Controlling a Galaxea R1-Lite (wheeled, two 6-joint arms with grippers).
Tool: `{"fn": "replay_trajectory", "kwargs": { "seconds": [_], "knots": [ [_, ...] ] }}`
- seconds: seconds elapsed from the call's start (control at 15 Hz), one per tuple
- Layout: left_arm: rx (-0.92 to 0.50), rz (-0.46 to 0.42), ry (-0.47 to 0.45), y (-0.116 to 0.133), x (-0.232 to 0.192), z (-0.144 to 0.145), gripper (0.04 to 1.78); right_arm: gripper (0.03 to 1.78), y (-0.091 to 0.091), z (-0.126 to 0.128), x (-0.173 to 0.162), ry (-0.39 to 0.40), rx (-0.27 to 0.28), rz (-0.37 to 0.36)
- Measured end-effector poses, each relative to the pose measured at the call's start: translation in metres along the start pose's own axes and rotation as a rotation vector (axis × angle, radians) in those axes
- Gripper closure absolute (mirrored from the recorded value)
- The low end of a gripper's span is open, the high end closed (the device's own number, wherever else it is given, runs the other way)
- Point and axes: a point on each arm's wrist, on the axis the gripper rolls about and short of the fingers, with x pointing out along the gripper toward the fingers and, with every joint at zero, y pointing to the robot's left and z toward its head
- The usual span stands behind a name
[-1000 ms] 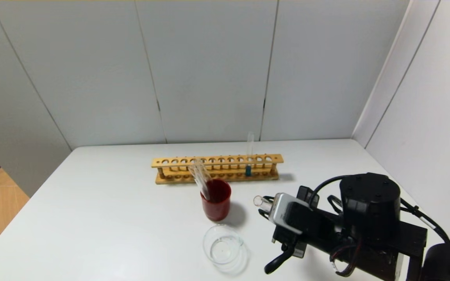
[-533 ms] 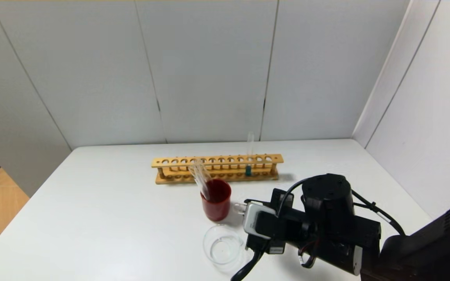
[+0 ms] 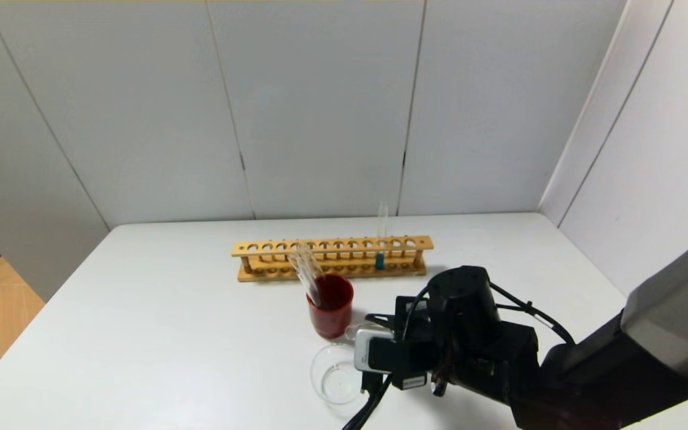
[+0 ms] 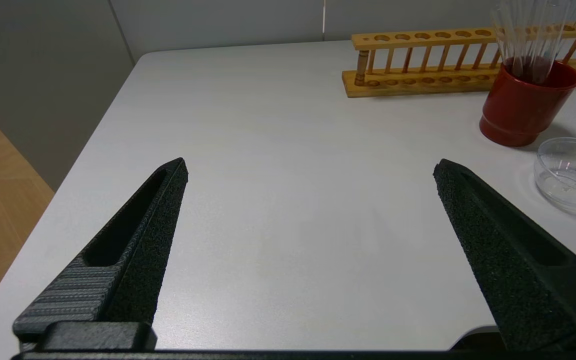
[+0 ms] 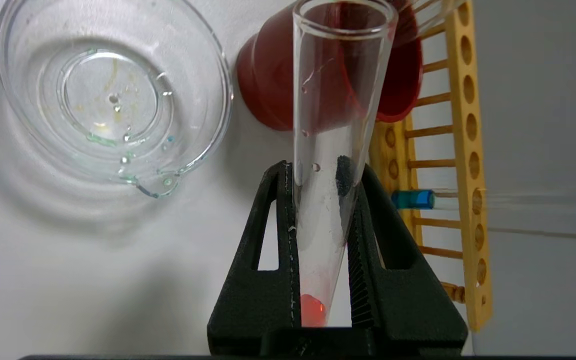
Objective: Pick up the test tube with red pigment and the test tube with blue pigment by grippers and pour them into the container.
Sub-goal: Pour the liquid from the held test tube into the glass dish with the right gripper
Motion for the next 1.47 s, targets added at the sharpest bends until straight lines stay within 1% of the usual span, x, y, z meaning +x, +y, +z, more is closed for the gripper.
{"fn": "replay_trajectory", "kwargs": {
  "seconds": [0.2, 0.4, 0.47, 0.6, 0.73, 0.8, 0.93, 1.13, 1.33, 1.47],
  "knots": [
    [0.0, 0.0, 0.0, 0.0, 0.0, 0.0, 0.08, 1.46, -0.004, 0.002, 0.004, 0.04, -0.037, 0.043],
    [0.0, 0.0, 0.0, 0.0, 0.0, 0.0, 0.08, 1.46, -0.013, 0.006, 0.008, 0.083, -0.12, -0.008],
    [0.0, 0.0, 0.0, 0.0, 0.0, 0.0, 0.08, 1.46, -0.015, 0.007, 0.009, 0.089, -0.144, -0.013],
    [0.0, 0.0, 0.0, 0.0, 0.0, 0.0, 0.08, 1.46, -0.016, 0.009, 0.01, 0.106, -0.182, 0.014],
    [0.0, 0.0, 0.0, 0.0, 0.0, 0.0, 0.08, 1.46, -0.018, 0.011, 0.011, 0.123, -0.197, 0.049],
    [0.0, 0.0, 0.0, 0.0, 0.0, 0.0, 0.08, 1.46, -0.02, 0.013, 0.011, 0.13, -0.202, 0.05],
    [0.0, 0.0, 0.0, 0.0, 0.0, 0.0, 0.08, 1.46, -0.022, 0.014, 0.011, 0.157, -0.233, 0.037],
    [0.0, 0.0, 0.0, 0.0, 0.0, 0.0, 0.08, 1.46, -0.023, 0.015, 0.011, 0.169, -0.281, 0.029],
    [0.0, -0.001, 0.0, 0.0, 0.0, 0.0, 0.08, 1.46, -0.026, 0.015, 0.008, 0.219, -0.343, 0.006],
    [0.0, -0.001, 0.0, 0.0, 0.0, 0.0, 0.08, 1.46, -0.027, 0.017, 0.006, 0.22, -0.367, 0.004]
  ]
}}
